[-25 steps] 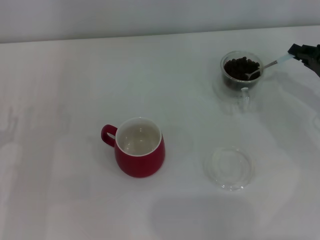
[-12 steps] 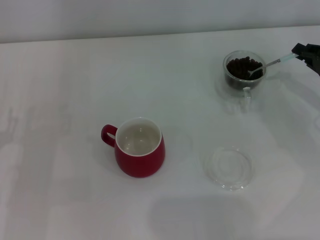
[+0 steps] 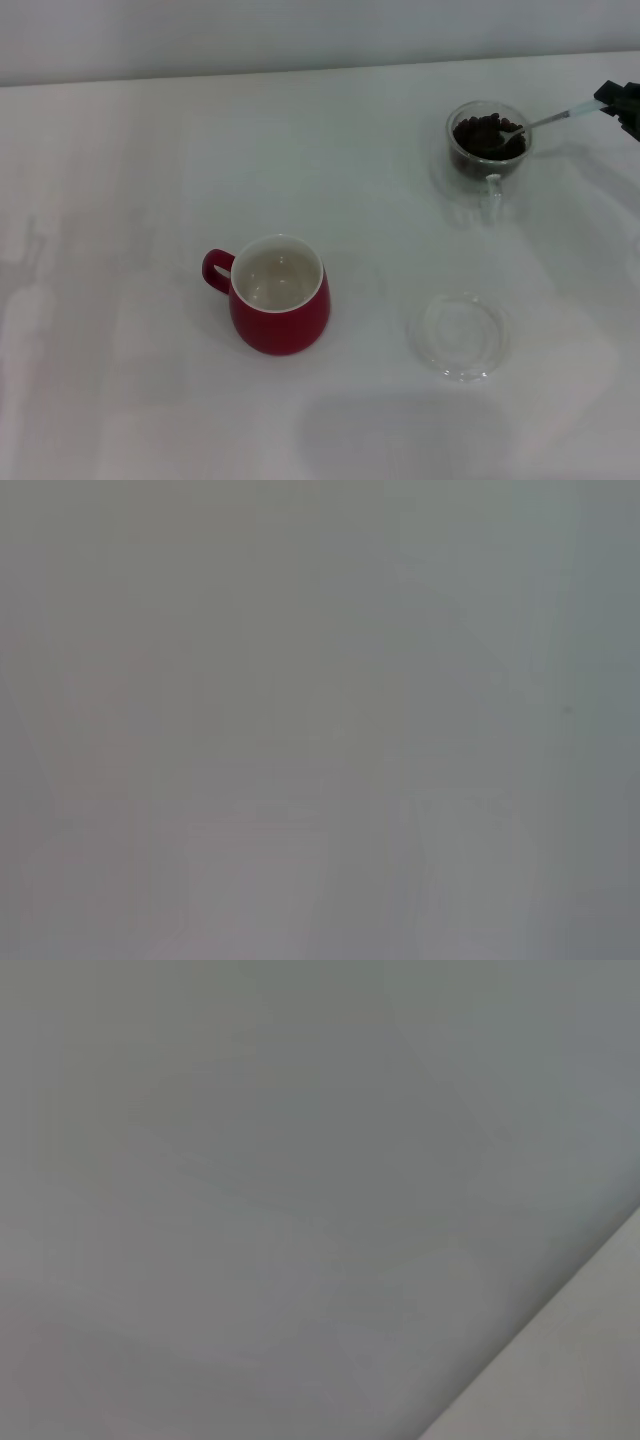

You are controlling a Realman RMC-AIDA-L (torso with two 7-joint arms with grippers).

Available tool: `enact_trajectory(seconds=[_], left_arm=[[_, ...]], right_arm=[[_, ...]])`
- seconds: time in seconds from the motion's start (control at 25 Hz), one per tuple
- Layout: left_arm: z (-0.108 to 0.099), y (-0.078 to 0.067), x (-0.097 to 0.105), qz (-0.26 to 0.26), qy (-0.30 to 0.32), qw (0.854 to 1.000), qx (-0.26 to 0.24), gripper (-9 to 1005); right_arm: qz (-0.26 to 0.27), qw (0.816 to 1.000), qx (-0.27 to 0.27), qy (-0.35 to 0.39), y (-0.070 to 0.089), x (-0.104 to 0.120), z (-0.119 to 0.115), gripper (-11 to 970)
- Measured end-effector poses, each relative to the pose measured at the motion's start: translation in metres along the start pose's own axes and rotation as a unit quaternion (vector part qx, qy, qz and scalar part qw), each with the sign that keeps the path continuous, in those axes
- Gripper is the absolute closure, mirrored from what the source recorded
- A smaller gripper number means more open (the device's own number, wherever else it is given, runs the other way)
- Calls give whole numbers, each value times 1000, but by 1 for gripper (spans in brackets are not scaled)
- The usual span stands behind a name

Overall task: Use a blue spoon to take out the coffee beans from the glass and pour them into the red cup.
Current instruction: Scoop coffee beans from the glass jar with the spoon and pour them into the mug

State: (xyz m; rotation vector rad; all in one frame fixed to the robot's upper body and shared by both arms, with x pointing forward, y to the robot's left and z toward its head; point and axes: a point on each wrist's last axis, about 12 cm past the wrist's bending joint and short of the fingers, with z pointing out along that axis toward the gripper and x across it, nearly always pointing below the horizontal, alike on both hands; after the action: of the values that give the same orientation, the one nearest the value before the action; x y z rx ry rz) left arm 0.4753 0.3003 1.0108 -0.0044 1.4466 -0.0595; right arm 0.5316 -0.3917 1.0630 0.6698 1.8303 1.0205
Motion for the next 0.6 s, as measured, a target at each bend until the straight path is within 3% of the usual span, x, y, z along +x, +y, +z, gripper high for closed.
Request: enact_trajectory(seconds=[0.6], left_arm=[[0,-1,1,-2,3,1000,1,196]], right_arm=[[34,999,0,-23,-1,-5,1,755]])
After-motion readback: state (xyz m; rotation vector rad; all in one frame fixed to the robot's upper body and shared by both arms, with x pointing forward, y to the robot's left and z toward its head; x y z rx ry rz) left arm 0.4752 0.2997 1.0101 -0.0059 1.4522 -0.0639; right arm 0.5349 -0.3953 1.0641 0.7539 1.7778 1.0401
